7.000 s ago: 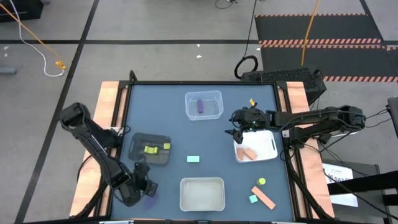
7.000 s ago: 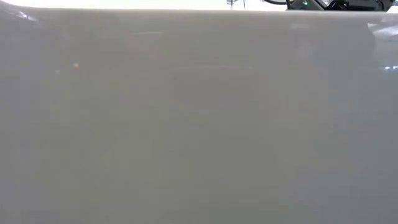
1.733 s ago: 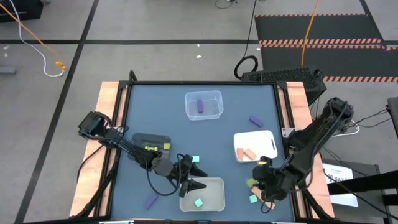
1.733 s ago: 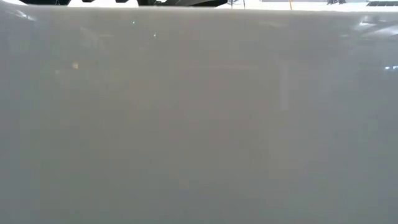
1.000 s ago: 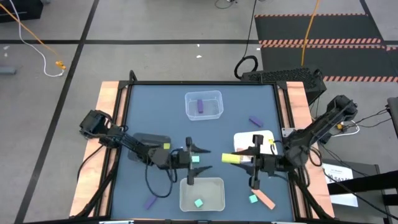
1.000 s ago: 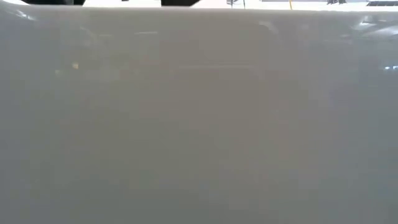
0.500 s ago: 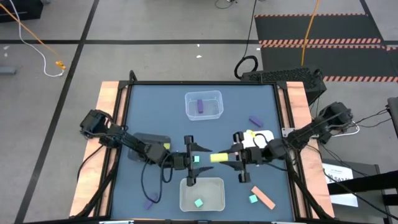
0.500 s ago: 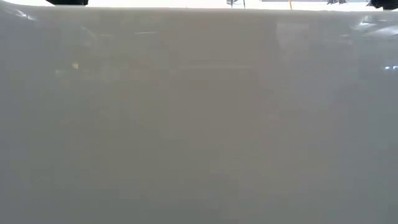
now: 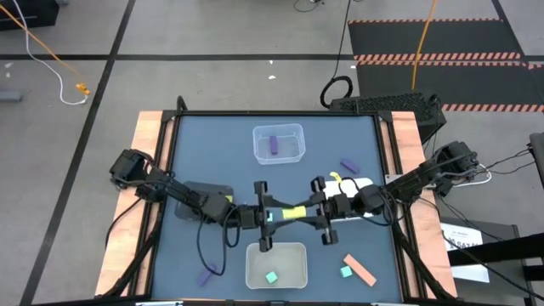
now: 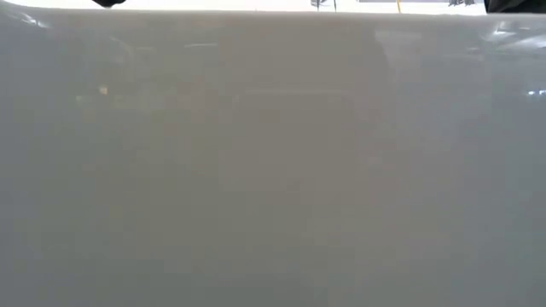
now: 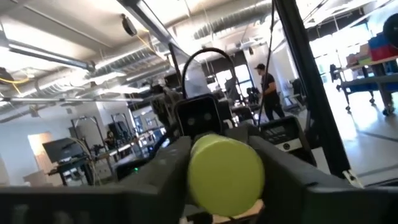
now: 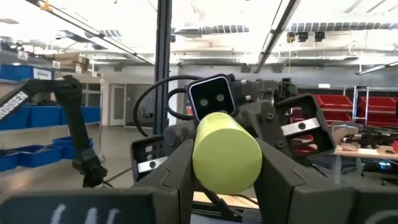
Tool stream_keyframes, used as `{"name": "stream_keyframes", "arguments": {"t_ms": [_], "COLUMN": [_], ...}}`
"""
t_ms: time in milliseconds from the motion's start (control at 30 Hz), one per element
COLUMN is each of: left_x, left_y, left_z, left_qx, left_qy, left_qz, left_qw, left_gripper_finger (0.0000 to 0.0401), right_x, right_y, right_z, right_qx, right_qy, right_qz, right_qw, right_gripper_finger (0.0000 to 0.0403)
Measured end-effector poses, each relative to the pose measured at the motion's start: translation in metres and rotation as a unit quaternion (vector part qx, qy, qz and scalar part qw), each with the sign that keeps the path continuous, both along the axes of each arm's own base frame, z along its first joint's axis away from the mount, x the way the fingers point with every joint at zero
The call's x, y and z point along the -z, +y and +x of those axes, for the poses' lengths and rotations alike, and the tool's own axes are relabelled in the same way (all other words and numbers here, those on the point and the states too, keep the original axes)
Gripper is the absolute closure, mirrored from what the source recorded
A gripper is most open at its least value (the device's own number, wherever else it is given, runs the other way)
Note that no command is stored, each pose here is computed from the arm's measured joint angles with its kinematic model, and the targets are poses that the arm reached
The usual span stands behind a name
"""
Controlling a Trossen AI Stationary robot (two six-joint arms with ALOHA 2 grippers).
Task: Sort & place blocks by color
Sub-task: Put the green block into the black bin
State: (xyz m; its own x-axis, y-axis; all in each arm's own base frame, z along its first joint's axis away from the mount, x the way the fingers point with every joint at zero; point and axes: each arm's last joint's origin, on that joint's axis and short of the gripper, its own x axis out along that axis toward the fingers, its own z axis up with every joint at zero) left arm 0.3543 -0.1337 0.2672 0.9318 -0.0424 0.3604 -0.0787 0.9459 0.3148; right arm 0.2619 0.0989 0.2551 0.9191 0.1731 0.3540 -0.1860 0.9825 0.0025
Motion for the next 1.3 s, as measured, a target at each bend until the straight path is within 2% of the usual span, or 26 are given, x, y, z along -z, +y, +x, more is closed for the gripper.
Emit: {"name": "stream_keyframes", "arguments": {"t_ms": [33,67,267,333,433,600,700,800,867,933,1033,1133,1200,1300], "left_x": [0.000,-0.001,-0.001,-0.001,0.000,-0.001,-0.006,-0.014,-0.020,-0.025,-0.027,-0.025,-0.024,-0.021], "left_y": [0.001,0.002,0.003,0.001,0.001,0.001,0.002,0.003,0.006,0.009,0.013,0.017,0.019,0.021], "left_z": [0.001,0.001,0.002,0.001,0.001,0.001,-0.001,-0.005,-0.008,-0.013,-0.024,-0.043,-0.059,-0.084], "left_qx": [-0.001,-0.002,-0.003,-0.001,0.000,-0.001,-0.003,-0.009,-0.023,-0.057,-0.128,-0.179,-0.187,-0.200], "left_qy": [0.002,0.000,0.000,0.000,0.000,-0.003,-0.011,-0.018,-0.005,0.025,0.115,0.196,0.237,0.292], "left_qz": [0.000,-0.001,-0.006,-0.003,0.000,-0.002,0.001,-0.001,-0.012,-0.057,-0.117,-0.175,-0.221,-0.288], "left_qw": [1.000,1.000,1.000,1.000,1.000,1.000,1.000,1.000,1.000,0.996,0.978,0.948,0.927,0.890], "left_gripper_finger": [0.0266,0.0274,0.0272,0.0272,0.0272,0.0272,0.0272,0.0272,0.0272,0.0272,0.0272,0.0272,0.0272,0.0272], "right_x": [0.000,-0.001,0.001,0.002,0.006,0.004,0.008,0.012,0.020,0.028,0.037,0.043,0.042,0.042], "right_y": [0.000,0.000,0.000,0.000,0.000,-0.004,-0.009,-0.014,-0.016,-0.018,-0.017,-0.012,-0.007,-0.002], "right_z": [0.000,0.000,0.000,0.001,0.001,-0.008,-0.017,-0.027,-0.034,-0.041,-0.051,-0.058,-0.060,-0.060], "right_qx": [0.000,0.001,-0.006,-0.013,-0.017,-0.009,0.020,0.029,0.034,0.041,0.033,-0.010,-0.037,-0.034], "right_qy": [-0.002,-0.004,0.011,0.023,0.059,0.127,0.201,0.271,0.331,0.388,0.455,0.508,0.518,0.510], "right_qz": [0.000,0.001,0.021,0.033,0.034,0.020,0.024,0.045,0.068,0.090,0.136,0.182,0.187,0.183], "right_qw": [1.000,1.000,1.000,0.999,0.998,0.992,0.979,0.961,0.941,0.916,0.880,0.842,0.834,0.840], "right_gripper_finger": [0.0297,0.0297,0.0292,0.0258,0.0185,0.0087,0.0060,0.0054,0.0058,0.0065,0.0076,0.0084,0.0088,0.0089]}}
